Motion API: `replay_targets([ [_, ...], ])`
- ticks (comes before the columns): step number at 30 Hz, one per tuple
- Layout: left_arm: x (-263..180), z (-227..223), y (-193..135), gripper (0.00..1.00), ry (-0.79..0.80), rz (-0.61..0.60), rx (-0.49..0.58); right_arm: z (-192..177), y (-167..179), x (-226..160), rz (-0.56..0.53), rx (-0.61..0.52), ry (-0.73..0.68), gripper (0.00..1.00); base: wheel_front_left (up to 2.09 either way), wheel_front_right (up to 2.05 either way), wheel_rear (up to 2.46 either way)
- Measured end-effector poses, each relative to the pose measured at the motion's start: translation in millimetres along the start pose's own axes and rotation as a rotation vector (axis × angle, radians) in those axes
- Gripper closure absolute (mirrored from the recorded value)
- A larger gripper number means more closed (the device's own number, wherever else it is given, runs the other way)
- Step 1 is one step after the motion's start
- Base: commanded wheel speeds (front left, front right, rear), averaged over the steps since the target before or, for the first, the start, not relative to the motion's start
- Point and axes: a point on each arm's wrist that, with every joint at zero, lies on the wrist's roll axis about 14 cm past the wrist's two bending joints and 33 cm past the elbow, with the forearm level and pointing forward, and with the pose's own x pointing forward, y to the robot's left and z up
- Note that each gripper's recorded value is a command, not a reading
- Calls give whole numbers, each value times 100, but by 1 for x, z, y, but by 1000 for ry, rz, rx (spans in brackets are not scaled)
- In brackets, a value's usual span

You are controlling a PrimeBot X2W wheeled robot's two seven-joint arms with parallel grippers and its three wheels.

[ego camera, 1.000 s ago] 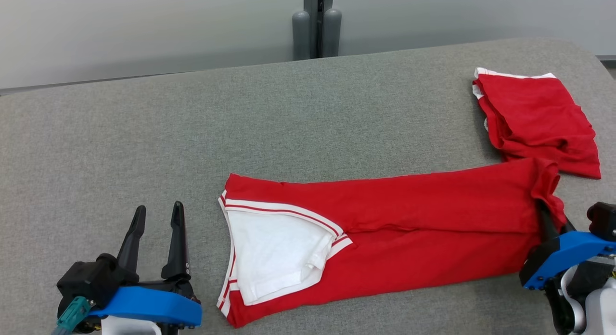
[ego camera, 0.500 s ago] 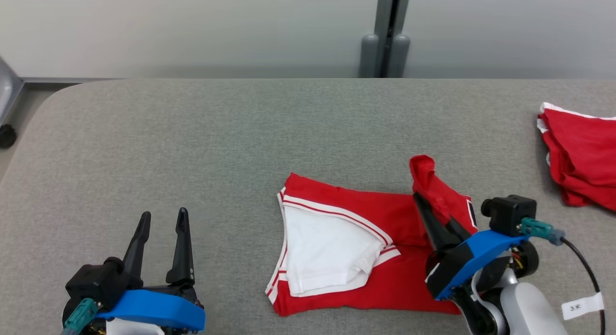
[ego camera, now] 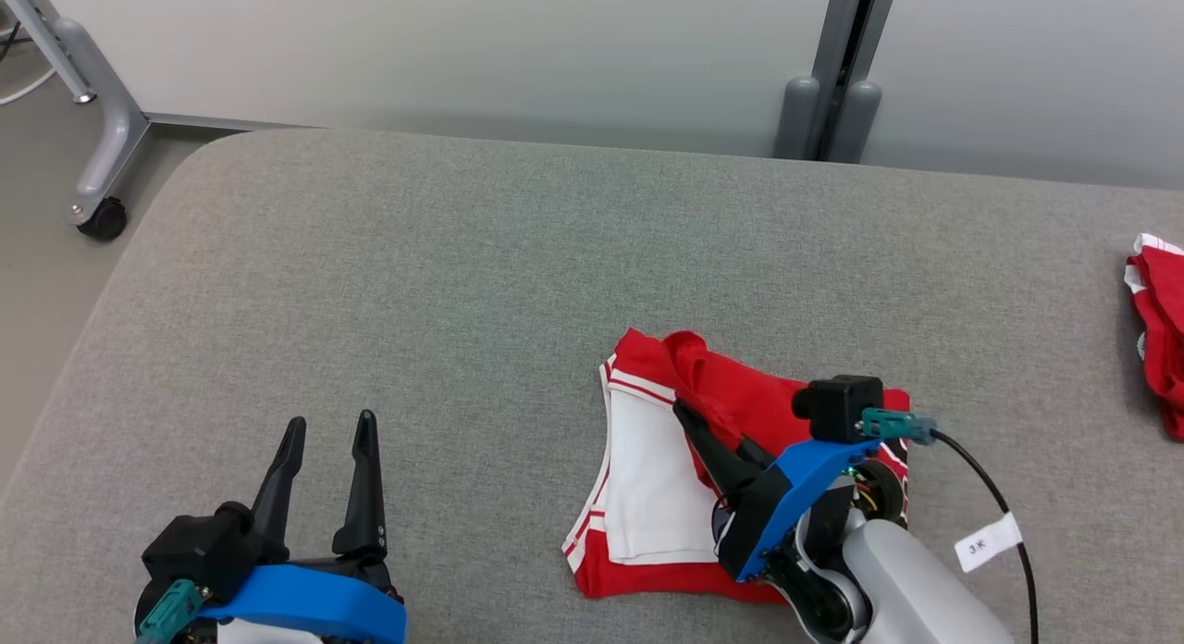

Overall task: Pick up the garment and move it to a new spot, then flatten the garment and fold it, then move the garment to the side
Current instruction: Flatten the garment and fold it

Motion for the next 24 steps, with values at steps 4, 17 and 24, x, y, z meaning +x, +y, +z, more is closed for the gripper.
replay_targets([
  [4,0,-3,1,0,5,4,-4,-8,6,10,24,4,34,97,0,0,0],
  [17,6,-10,-7,0,23,-16,-17,15,30,29,109,-2,-49,0,0,0,0],
  [24,11,-12,-14,0,27,-37,-19,46,-4,29,16,-131,-153,0,0,0,0],
])
